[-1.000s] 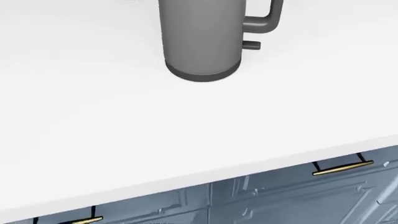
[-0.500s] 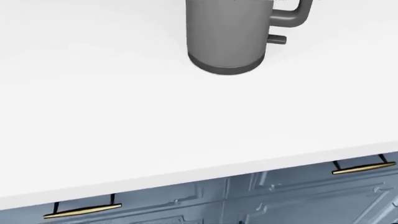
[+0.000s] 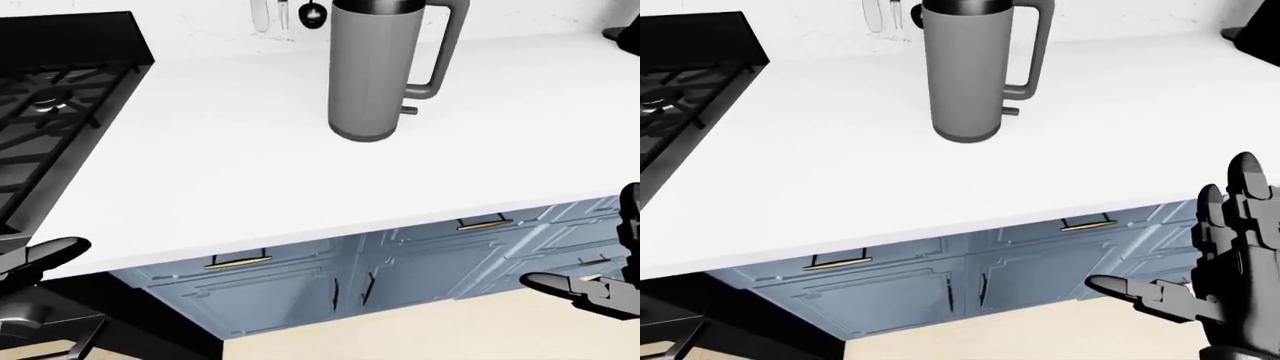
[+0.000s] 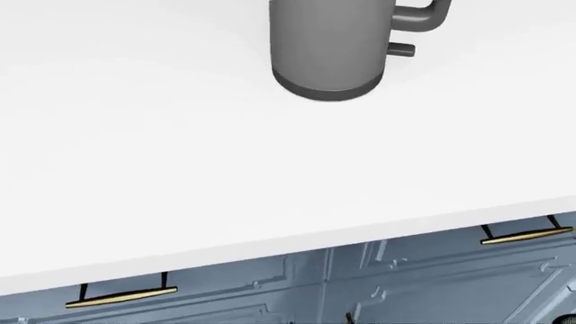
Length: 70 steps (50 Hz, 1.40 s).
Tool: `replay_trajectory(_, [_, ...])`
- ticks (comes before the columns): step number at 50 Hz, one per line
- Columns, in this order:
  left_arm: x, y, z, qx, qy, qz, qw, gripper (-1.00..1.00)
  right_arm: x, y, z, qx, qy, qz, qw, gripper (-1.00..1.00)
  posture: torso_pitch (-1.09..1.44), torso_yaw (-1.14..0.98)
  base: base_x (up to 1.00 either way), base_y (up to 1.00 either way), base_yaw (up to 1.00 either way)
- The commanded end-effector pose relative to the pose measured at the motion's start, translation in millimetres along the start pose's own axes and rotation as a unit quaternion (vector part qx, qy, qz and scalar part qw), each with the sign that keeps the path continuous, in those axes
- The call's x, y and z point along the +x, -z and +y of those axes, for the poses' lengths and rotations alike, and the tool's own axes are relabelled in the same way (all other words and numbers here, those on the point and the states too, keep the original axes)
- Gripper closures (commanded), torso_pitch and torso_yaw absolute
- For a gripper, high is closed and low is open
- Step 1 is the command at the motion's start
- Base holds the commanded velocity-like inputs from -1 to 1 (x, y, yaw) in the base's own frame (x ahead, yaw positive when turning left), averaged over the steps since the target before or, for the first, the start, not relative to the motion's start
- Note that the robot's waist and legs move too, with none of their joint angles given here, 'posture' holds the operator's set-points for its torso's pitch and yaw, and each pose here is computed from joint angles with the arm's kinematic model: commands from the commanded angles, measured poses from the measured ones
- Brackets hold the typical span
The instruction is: Close the lid of the electric kettle.
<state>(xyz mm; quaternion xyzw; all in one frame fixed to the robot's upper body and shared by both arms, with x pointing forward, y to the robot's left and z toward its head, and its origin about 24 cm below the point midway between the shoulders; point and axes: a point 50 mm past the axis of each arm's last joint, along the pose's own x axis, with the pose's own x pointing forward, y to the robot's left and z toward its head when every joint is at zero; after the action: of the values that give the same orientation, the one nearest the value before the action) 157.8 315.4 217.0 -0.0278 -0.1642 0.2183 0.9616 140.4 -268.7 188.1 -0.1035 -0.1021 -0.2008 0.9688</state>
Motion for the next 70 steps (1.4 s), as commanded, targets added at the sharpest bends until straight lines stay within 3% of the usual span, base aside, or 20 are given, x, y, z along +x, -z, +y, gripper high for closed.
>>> replay_trajectory(1, [-0.9,-12.3,-2.6,0.011,0.007,-0.037,0.9992,-1.00,-1.5,-10.8,0.3,-0.013,0.001,-0.033,0.9994,-1.00,0.00,0.00,0.00,0.00,0.00])
replay_trajectory(70, [-3.6,-16.7,-2.7,0.018,0.008,-0.047,0.9987,-1.00,-2.6,-10.0,1.5,-0.022,0.003,-0.036,0.9991,-1.00,0.00,0.00,0.05,0.00,0.00])
